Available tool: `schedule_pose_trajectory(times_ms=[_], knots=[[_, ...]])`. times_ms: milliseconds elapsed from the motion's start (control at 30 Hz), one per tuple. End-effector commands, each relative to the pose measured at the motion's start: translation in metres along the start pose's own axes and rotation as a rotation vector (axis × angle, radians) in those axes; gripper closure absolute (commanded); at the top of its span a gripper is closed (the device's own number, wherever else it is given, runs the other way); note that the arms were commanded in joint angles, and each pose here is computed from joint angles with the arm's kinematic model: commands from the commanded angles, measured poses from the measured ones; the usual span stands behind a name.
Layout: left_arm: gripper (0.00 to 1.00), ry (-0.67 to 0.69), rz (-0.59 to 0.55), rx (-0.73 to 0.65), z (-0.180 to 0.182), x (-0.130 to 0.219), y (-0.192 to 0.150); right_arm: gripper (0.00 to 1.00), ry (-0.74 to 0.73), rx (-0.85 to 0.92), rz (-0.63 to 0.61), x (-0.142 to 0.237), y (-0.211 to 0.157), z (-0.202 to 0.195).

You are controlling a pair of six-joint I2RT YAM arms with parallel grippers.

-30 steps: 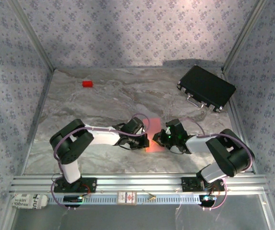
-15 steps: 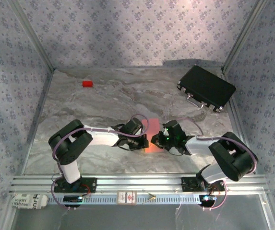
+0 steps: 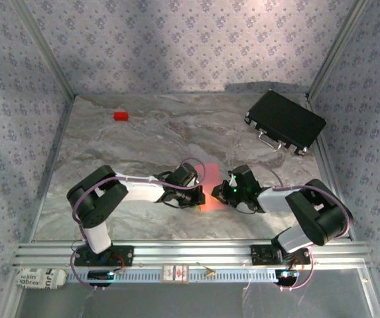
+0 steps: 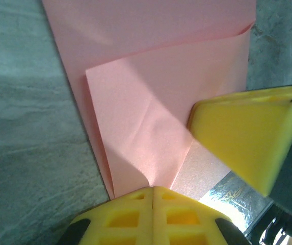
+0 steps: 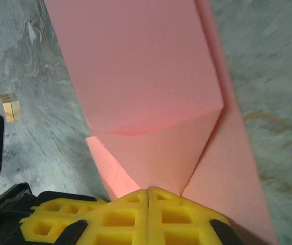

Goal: Fold a paper plane with a square sheet of paper (pick it up from the middle)
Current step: Fold the triangle a second time at the center of the table.

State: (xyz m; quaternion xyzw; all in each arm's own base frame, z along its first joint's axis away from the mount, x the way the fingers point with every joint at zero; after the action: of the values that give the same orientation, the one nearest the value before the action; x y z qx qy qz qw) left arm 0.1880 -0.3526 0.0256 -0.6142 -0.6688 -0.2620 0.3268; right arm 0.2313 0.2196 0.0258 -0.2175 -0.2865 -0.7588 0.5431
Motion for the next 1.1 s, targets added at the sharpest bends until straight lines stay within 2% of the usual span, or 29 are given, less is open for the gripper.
schedule_pose_trajectory(times_ms=[0, 133, 300, 433, 633, 933, 1067], knots=[[0.99, 0.221, 0.025, 0.061, 0.066, -0.005, -0.013, 0.99, -0.044, -0.006, -0.025, 0.005, 0.01, -0.01], [0.99, 0.221, 0.027, 0.054, 0.066, -0.005, -0.013, 0.98, 0.072, 0.044, -0.044, 0.01, 0.024, 0.015], [0.99, 0.213, 0.04, 0.036, 0.064, -0.004, -0.011, 0.98, 0.056, 0.109, 0.0, 0.006, 0.02, 0.027], [0.99, 0.215, 0.038, 0.038, 0.067, -0.001, -0.007, 0.99, 0.023, 0.069, 0.035, -0.006, 0.017, 0.011], [0.99, 0.219, 0.047, 0.045, 0.075, 0.001, -0.006, 1.0, 0.0, -0.013, 0.01, -0.008, 0.025, -0.018], [0.99, 0.232, 0.058, 0.032, 0.08, 0.0, -0.005, 0.98, -0.003, -0.046, -0.064, 0.007, 0.052, -0.029], [0.99, 0.221, 0.058, 0.014, 0.078, 0.001, -0.005, 0.98, 0.044, -0.028, -0.079, 0.014, 0.06, -0.015]])
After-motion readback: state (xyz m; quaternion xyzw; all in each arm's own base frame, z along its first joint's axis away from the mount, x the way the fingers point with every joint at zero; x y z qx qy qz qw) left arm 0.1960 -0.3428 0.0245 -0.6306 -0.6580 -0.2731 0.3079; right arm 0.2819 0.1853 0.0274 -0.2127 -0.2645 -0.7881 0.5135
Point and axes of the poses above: each hand's point on the last joint's axis, 136 mm out from that joint toward the fingers, its own x axis back along the fingers, its own z axis along the line the jaws close on, y = z × x, the point moved 1 cm from there along x, back along the fingers, and after that the axes turned 10 degrees about x, right-handed, at the moved point
